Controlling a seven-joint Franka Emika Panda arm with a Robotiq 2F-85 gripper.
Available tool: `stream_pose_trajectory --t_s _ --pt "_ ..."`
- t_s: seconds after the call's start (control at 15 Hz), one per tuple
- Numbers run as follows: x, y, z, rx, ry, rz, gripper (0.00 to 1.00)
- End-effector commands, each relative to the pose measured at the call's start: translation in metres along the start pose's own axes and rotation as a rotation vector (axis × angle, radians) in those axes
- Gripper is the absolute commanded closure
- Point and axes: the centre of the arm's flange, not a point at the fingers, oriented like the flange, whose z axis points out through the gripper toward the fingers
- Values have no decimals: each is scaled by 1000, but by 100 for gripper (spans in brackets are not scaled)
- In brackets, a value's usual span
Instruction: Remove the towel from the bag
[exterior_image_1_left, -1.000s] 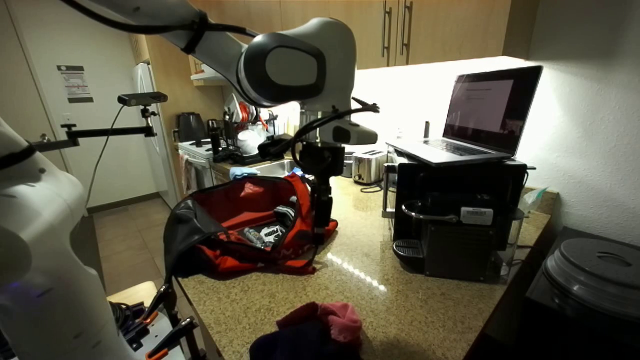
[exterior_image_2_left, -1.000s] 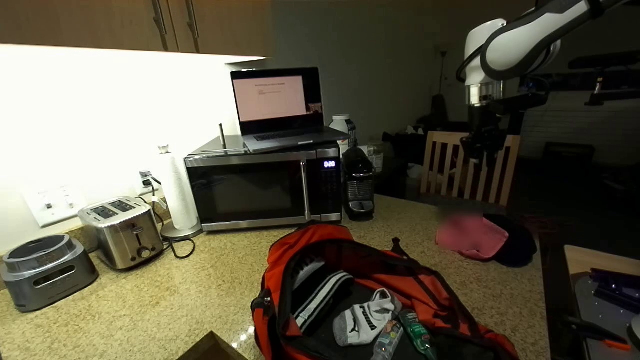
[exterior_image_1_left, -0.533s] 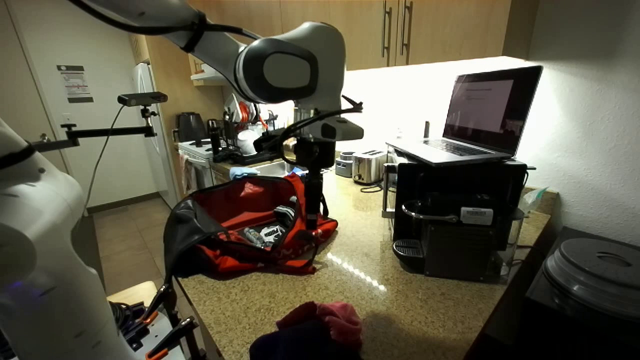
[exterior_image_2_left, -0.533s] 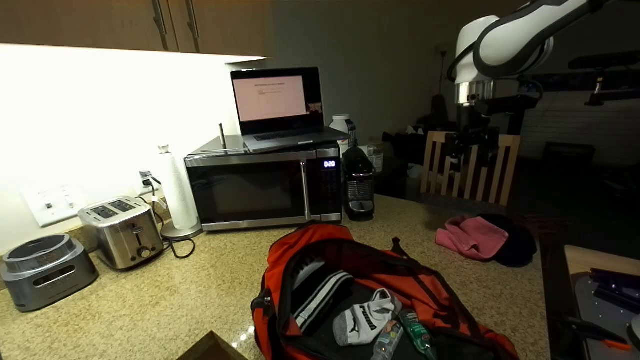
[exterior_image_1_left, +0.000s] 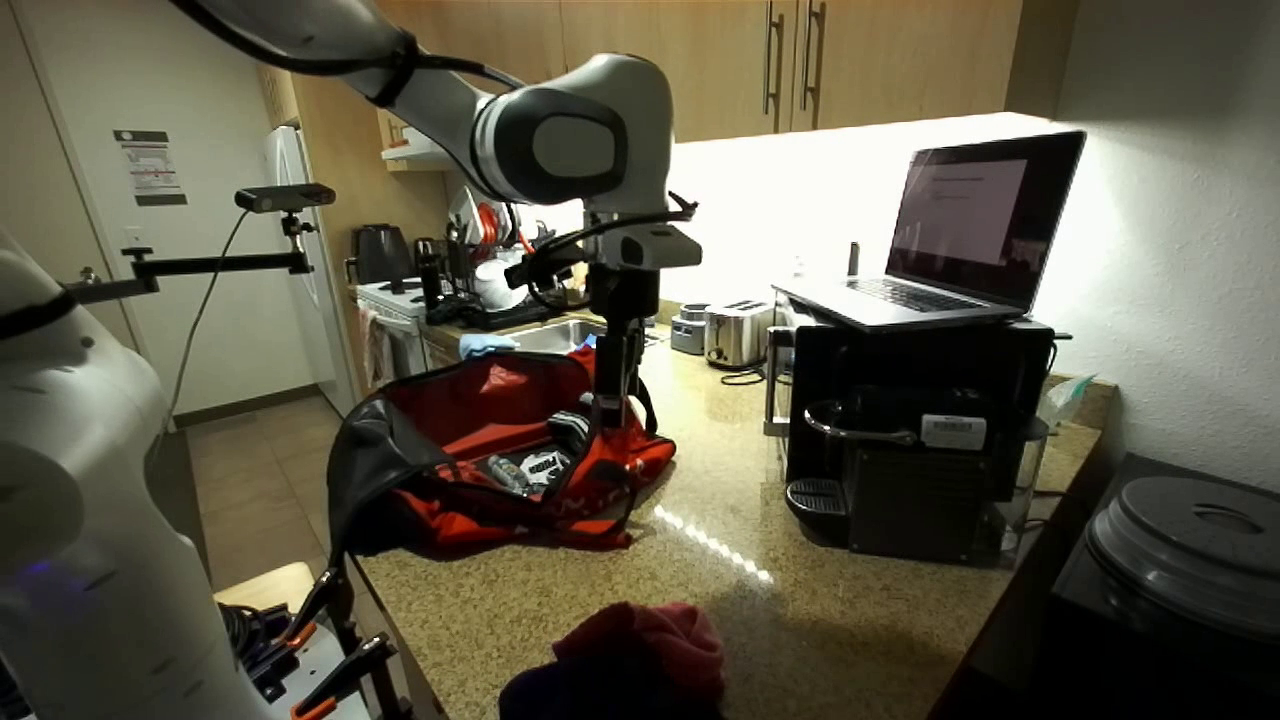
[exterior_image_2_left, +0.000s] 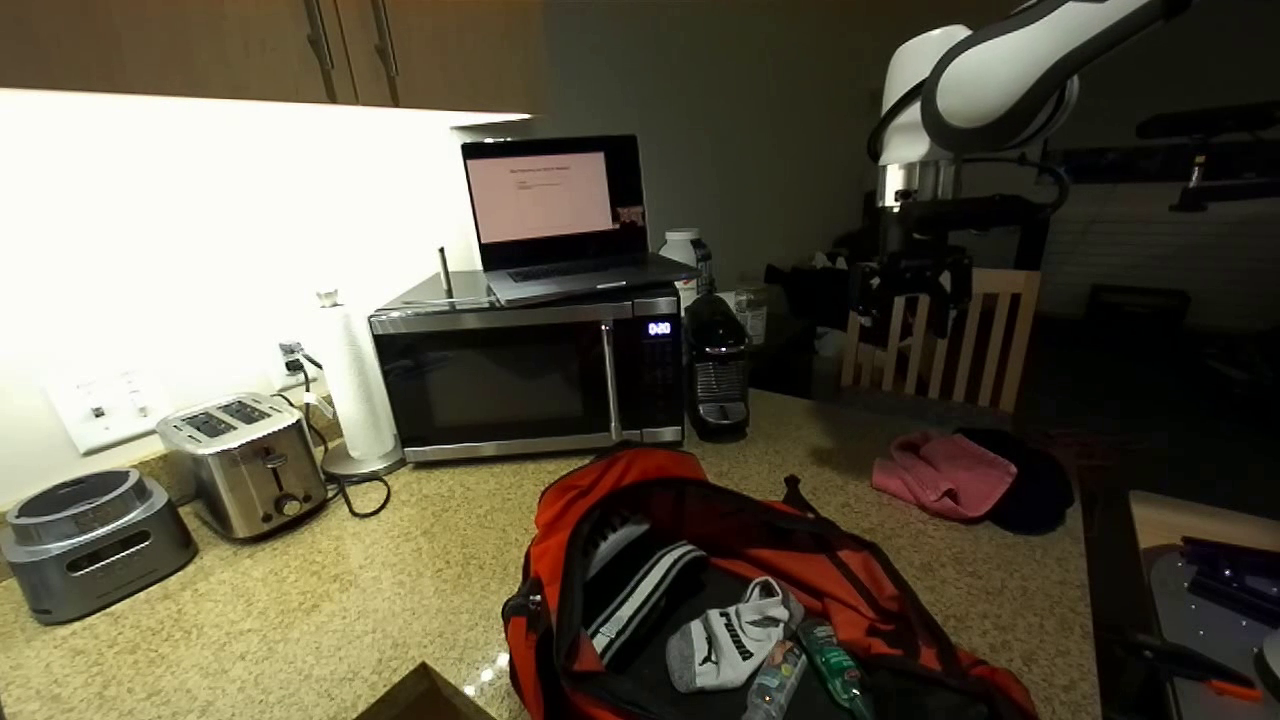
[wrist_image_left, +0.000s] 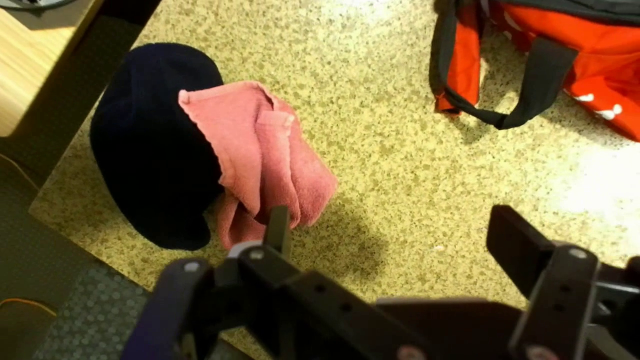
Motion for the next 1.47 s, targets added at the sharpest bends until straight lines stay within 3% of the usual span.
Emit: stream_pose_trajectory --t_s 0.0,0.2,0.4,1.07,1.4 --pt "-3 -15 -3 23 15 77 0" --pt "-12 -20 -14 34 38 43 0" --pt "-26 -26 -22 39 31 -77 0" --pt "-56 7 -33 -10 -58 -625 0" --pt "-70 -5 -37 -19 -89 -860 0"
